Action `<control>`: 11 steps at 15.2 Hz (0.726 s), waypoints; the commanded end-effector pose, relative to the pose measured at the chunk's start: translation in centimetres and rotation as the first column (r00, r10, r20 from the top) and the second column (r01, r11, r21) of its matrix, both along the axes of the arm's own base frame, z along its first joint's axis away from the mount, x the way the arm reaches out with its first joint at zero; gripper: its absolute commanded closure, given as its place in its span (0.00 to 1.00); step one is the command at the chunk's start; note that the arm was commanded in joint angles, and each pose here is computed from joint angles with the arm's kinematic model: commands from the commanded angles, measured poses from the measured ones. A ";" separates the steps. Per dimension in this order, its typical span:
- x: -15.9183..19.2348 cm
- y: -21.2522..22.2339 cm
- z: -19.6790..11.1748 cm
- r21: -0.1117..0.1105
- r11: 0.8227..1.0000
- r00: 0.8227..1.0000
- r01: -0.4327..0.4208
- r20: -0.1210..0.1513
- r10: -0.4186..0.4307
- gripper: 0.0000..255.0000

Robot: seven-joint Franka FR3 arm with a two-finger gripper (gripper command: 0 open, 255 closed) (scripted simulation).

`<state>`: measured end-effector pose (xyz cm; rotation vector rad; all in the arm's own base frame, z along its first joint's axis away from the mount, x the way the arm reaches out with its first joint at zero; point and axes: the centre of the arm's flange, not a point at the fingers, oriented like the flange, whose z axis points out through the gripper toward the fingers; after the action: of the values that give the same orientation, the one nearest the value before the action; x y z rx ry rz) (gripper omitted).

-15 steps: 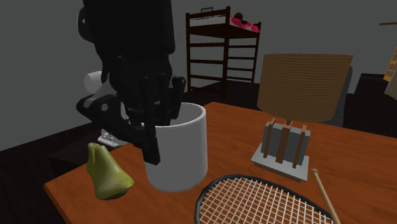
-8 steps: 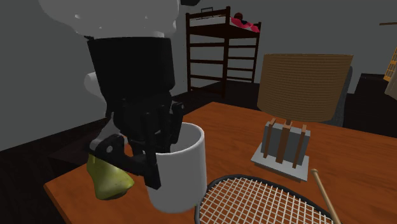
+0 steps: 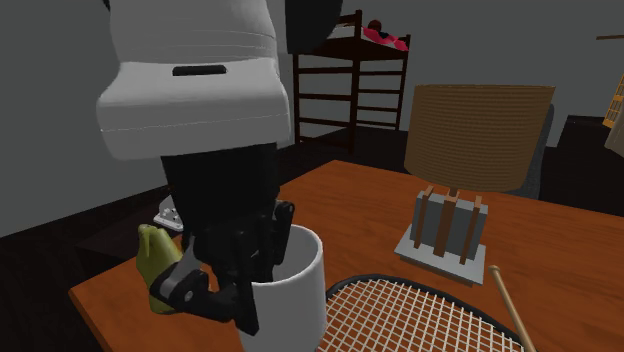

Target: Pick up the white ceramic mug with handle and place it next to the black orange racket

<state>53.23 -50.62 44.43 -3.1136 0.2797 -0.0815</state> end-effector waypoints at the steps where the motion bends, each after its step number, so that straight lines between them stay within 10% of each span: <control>1: -0.2 0.1 -1.1 -0.001 1.000 1.000 0.000 0.001 0.000 1.00; 11: -0.2 0.1 -6.4 -0.001 1.000 1.000 0.000 0.001 0.000 1.00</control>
<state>53.08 -50.58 38.60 -3.1137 0.2794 -0.0816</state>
